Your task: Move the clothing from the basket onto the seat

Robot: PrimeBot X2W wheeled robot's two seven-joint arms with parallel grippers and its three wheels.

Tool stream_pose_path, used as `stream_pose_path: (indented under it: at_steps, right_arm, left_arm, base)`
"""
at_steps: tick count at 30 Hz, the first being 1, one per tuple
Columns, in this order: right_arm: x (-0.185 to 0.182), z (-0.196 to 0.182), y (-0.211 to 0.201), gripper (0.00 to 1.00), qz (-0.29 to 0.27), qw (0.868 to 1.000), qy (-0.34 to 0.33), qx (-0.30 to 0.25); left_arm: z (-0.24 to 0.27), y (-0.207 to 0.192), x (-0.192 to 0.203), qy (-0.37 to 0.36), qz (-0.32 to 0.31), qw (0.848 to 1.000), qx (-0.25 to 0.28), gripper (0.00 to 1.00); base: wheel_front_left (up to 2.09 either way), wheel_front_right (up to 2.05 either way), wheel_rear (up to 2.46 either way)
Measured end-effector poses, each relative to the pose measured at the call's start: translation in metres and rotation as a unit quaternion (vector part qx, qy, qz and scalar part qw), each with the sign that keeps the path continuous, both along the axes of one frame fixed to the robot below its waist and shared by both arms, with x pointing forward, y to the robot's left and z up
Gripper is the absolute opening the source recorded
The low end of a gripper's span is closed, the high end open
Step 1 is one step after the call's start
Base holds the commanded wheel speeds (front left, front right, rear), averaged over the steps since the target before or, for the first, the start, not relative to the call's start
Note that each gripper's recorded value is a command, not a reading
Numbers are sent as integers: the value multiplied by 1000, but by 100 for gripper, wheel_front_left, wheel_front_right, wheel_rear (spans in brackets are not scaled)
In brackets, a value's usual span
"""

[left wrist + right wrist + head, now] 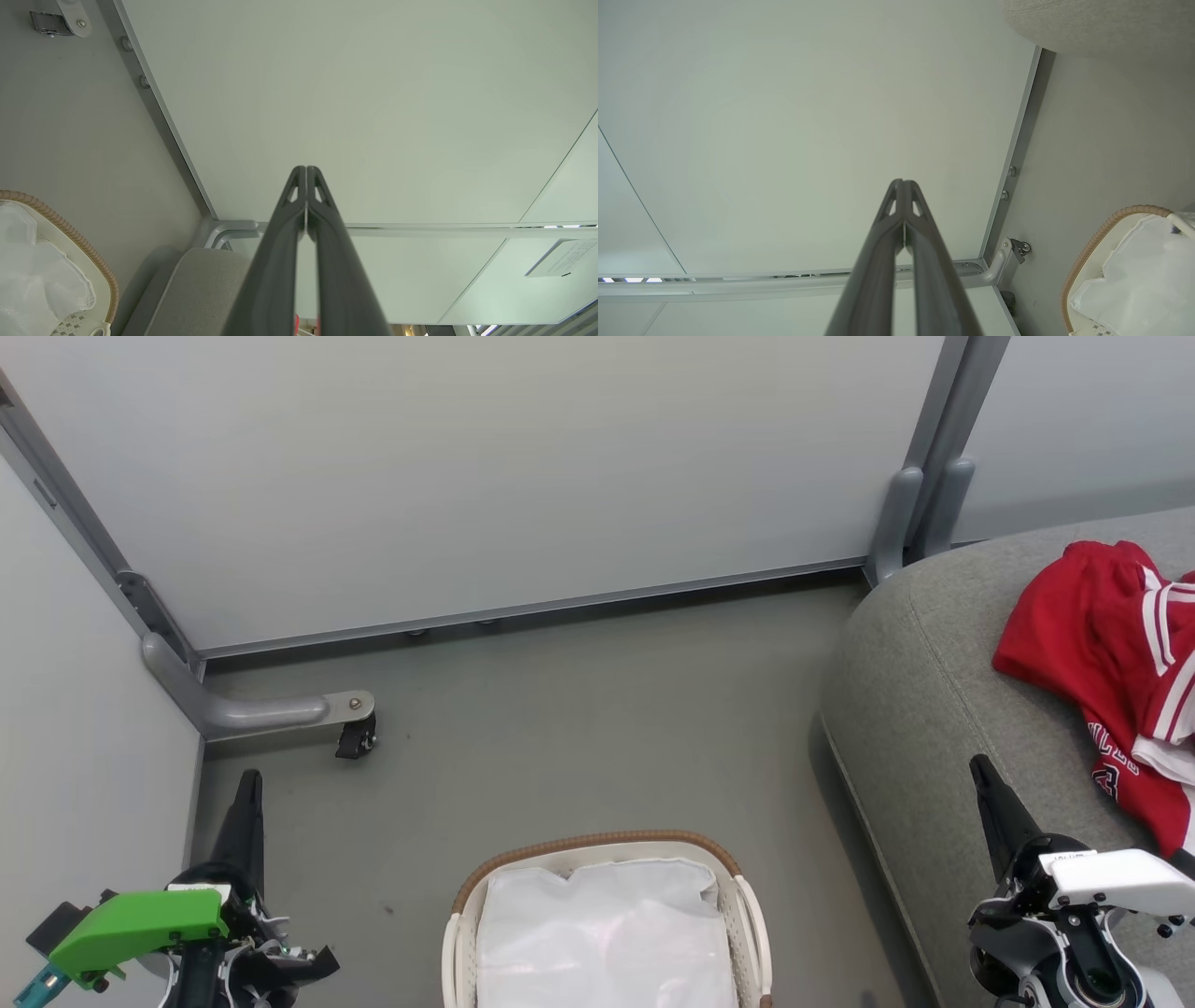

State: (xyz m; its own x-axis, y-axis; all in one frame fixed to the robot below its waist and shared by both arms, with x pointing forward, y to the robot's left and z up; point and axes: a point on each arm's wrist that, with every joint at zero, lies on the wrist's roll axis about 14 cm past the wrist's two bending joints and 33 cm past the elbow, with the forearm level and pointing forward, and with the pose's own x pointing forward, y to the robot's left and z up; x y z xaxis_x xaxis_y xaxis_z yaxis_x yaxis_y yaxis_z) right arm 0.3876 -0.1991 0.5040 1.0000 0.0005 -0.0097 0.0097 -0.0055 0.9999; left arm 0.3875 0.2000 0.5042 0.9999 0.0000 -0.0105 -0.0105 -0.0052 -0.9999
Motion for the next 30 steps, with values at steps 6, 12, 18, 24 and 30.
stream_pose_path:
  at_steps: [6,12,18,24,30]
  right_arm:
    - [0,0,0,0,0,1000,0,0]
    - [0,0,0,0,0,1000,0,0]
    - [0,0,0,0,0,1000,0,0]
    - [0,0,0,0,0,1000,0,0]
    - [0,0,0,0,0,1000,0,0]
  left_arm:
    - [0,0,0,0,0,1000,0,0]
    - [0,0,0,0,0,1000,0,0]
    - [0,0,0,0,0,1000,0,0]
    - [0,0,0,0,-1,1000,0,0]
    - [0,0,0,0,-1,1000,0,0]
  base:
    - [0,0,0]
    - [0,0,0]
    - [0,0,0]
    - [0,0,0]
    - [0,0,0]
